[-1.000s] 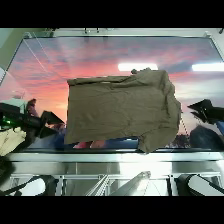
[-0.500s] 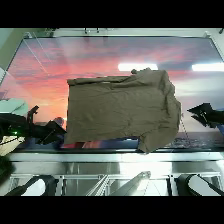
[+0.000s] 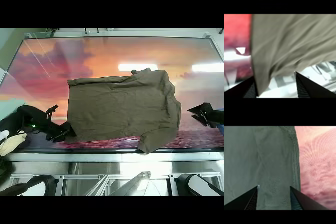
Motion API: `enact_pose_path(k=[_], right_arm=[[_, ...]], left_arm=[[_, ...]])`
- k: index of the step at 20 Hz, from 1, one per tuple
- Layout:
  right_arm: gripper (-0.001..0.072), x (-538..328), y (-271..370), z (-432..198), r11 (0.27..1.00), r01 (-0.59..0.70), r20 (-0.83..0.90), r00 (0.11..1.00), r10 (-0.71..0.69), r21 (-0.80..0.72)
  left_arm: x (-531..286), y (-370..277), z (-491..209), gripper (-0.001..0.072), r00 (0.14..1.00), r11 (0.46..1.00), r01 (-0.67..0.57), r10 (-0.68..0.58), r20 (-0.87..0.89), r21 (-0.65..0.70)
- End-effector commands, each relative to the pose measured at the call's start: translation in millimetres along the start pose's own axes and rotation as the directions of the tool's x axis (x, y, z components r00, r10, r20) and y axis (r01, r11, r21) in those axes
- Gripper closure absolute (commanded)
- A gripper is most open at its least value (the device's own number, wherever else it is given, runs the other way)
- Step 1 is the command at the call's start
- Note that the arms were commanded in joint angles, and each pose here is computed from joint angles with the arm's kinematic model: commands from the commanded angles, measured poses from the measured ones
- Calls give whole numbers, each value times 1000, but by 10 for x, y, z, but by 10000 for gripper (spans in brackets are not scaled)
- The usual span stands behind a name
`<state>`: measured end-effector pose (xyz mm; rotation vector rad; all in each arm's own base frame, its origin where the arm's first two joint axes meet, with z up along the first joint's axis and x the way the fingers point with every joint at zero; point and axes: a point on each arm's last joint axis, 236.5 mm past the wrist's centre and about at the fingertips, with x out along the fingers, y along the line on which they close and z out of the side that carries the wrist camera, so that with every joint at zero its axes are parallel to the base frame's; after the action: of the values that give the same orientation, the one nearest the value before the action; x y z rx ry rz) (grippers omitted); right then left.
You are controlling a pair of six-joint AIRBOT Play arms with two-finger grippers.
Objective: Fold the shirts.
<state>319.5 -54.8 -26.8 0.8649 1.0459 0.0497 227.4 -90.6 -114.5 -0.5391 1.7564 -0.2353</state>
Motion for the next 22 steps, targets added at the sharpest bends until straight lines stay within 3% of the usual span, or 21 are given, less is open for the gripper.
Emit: enact_pose_path(k=[1, 2, 3, 7, 10, 15, 22], right_arm=[[271, 4, -11, -19, 1000, 3, -6, 1000, -3, 7], [272, 15, -32, -45, 999, 8, -12, 1000, -8, 34], [271, 36, -54, -92, 998, 11, -23, 1000, -9, 69], [272, 185, -198, -532, 977, 36, -126, 992, -9, 208], [272, 271, -461, -991, 947, 138, -236, 969, -69, 289], [270, 355, -628, -1194, 934, 192, -258, 959, -114, 300], [265, 681, -32, -1300, 971, 13, -294, 954, 59, 239]], left_arm=[[-47, -308, 335, 323, 995, 997, 57, -62, 80, 59], [-97, -358, 404, 662, 992, 995, 60, -68, 102, 78], [-148, -391, 454, 683, 991, 994, 60, -71, 115, 93], [-195, -425, 456, 684, 991, 991, 61, -74, 108, 118], [-193, -430, 412, 684, 993, 988, 63, -77, 89, 143], [-190, -436, 365, 684, 994, 987, 68, -79, 70, 149], [-189, -439, 345, 683, 995, 986, 71, -81, 61, 149]])
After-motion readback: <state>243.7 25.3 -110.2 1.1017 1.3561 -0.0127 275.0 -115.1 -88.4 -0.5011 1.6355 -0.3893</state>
